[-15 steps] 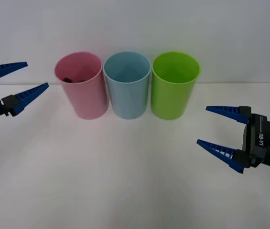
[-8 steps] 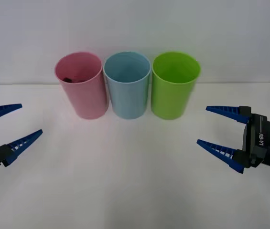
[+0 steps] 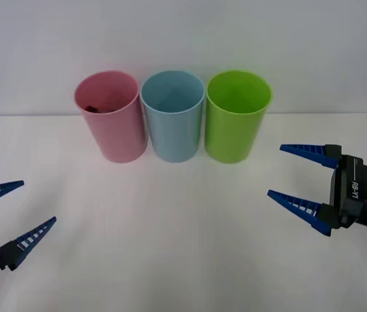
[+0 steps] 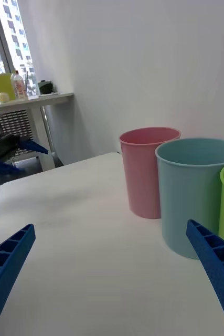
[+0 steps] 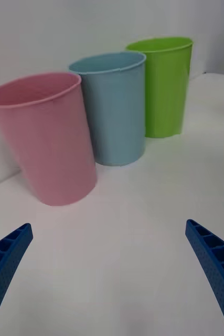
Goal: Grasp the object on the table and drop it into the matching bin: aluminum can to the light blue bin, PET bottle to the pink bin.
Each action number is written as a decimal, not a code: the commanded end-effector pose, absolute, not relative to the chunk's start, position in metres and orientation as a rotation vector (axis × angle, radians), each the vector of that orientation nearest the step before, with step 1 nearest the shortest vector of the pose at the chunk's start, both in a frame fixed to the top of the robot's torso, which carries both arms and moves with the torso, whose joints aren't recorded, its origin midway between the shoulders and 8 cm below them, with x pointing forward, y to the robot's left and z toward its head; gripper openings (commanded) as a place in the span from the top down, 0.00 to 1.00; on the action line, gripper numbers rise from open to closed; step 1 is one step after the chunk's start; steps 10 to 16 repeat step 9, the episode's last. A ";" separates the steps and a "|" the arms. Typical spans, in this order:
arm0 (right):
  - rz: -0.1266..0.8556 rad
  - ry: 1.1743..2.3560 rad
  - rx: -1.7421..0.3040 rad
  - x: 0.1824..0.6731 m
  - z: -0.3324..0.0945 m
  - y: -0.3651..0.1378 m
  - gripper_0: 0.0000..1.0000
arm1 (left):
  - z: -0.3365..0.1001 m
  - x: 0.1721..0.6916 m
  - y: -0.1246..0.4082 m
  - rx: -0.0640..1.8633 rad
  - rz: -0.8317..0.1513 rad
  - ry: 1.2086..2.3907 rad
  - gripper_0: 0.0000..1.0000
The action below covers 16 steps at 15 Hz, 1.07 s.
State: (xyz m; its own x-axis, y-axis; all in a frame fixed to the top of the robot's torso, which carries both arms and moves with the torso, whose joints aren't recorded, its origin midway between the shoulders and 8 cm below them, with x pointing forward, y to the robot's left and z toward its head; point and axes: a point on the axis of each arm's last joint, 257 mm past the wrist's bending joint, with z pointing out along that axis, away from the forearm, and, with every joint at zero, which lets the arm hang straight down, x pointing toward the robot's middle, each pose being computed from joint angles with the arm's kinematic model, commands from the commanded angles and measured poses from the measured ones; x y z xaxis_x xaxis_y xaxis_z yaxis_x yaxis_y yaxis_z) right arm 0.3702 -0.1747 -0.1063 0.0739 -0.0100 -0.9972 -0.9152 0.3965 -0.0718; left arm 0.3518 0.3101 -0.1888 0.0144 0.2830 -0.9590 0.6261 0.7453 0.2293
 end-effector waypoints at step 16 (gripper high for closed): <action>0.856 1.317 -0.936 0.370 -0.106 -0.175 0.00 | -0.199 0.340 0.300 0.798 -0.303 1.602 0.00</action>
